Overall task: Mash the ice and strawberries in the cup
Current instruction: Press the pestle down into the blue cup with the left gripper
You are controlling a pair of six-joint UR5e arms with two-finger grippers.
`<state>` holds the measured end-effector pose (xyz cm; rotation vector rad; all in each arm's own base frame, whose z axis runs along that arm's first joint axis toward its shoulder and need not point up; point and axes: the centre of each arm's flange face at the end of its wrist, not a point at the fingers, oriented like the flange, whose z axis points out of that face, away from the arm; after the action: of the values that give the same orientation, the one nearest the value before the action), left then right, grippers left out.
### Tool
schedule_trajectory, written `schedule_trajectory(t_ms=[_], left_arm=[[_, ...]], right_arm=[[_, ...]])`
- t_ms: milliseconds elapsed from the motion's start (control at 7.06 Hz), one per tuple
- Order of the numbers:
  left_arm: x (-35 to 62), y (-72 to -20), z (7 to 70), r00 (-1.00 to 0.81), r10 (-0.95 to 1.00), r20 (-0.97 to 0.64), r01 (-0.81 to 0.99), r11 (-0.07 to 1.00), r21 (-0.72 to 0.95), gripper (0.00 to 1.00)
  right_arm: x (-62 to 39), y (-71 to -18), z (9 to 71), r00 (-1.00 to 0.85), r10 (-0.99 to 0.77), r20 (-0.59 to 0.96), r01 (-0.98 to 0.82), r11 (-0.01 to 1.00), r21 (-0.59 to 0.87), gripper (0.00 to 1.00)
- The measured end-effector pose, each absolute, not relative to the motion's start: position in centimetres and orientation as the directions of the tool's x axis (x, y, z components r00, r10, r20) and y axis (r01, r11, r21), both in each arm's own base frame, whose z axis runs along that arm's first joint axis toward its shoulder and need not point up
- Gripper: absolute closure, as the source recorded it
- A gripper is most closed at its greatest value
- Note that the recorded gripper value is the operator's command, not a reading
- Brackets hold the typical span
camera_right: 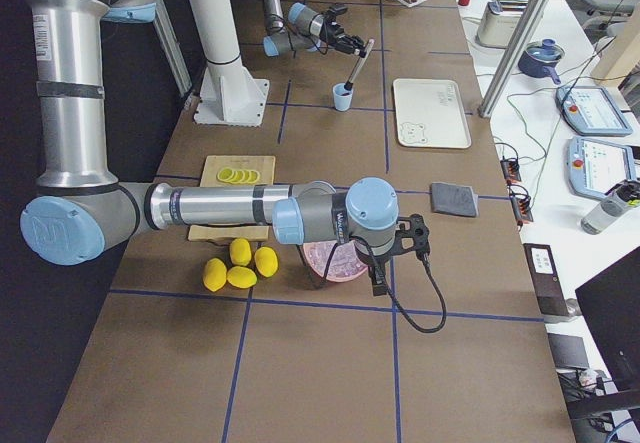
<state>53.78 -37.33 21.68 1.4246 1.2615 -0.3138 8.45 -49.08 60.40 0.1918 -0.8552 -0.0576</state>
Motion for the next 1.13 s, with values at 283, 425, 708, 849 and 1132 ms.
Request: schedule_trajectory(t_ms=[283, 425, 708, 849, 1132], left_arm=[[54.7, -37.3, 22.6, 0.395, 0.498, -0.772, 0.797, 0.233, 0.558, 1.0], [55.1, -37.0, 22.9, 0.395, 0.499, -0.772, 0.793, 0.239, 0.56, 1.0], [55.6, -36.5, 23.2, 0.394, 0.499, -0.772, 0.79, 0.246, 0.562, 1.0], [55.7, -36.3, 23.1, 0.393, 0.497, -0.774, 0.791, 0.246, 0.56, 1.0], [55.6, -36.3, 22.8, 0.39, 0.497, -0.775, 0.795, 0.244, 0.556, 1.0]], right_arm=[[8.4, -49.1, 60.4, 0.656, -0.127, 0.744, -0.026, 0.981, 0.191, 0.0], [8.4, -49.1, 60.4, 0.656, -0.128, 0.744, -0.026, 0.981, 0.191, 0.0], [8.4, -49.1, 60.5, 0.656, -0.127, 0.744, -0.026, 0.982, 0.19, 0.0], [8.4, -49.1, 60.5, 0.656, -0.126, 0.744, -0.026, 0.982, 0.189, 0.0], [8.4, -49.1, 60.5, 0.656, -0.125, 0.745, -0.026, 0.982, 0.187, 0.0]])
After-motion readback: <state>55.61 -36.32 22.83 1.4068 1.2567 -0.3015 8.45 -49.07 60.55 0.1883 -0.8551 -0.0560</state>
